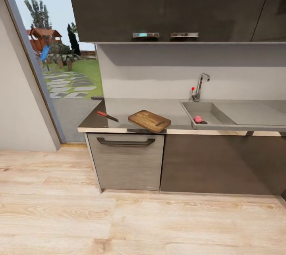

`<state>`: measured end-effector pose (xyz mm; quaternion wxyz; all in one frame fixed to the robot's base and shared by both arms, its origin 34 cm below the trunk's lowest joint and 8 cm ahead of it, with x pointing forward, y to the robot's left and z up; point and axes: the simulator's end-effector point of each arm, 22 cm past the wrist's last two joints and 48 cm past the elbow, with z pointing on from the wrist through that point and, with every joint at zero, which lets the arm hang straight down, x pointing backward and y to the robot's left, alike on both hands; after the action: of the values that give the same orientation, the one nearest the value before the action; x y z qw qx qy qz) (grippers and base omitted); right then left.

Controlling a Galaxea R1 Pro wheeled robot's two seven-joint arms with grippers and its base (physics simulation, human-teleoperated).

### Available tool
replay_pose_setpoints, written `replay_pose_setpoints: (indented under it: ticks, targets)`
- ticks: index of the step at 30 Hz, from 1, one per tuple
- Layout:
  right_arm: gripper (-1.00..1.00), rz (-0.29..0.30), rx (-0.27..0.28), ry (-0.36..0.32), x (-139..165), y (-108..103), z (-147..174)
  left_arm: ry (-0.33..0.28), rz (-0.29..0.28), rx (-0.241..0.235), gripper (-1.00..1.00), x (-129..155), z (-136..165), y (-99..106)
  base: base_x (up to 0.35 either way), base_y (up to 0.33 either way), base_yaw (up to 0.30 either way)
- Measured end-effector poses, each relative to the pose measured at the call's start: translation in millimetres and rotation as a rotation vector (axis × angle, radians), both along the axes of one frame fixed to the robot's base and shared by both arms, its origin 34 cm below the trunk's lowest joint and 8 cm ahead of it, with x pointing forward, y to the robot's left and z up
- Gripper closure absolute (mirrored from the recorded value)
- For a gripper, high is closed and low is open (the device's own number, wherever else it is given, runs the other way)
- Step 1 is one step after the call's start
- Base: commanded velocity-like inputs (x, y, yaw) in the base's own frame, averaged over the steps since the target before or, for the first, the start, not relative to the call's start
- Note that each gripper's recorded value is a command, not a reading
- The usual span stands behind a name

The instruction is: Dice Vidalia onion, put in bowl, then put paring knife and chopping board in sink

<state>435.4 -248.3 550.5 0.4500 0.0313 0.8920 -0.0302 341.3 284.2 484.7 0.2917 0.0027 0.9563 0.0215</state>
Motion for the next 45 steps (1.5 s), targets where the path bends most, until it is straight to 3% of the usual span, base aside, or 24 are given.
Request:
replay_pose_setpoints:
  ticks: [20, 25, 32, 45]
  targets:
    - [-1.0, 0.0, -0.002, -0.001, 0.3, -0.6, 0.2, -0.005, 0.003, -0.002, -1.0, 2.0, 0.9, -0.4, 0.0, 0.0, 0.0]
    - [-1.0, 0.0, -0.002, -0.001, 0.4, -0.7, 0.3, -0.008, 0.007, -0.027, -1.0, 3.3, 0.9, -17.8, -0.019, 0.0, 0.0]
    - [-1.0, 0.0, -0.002, -0.001, 0.2, -0.7, 0.3, -0.007, 0.009, -0.033, -1.0, 3.1, 0.8, -22.2, -0.003, 0.0, 0.0]
    - [-1.0, 0.0, -0.002, -0.001, 0.8, -0.6, 21.9, -0.006, 0.01, -0.034, -1.0, 3.4, 22.1, -23.3, 0.0, 0.0, 0.0]
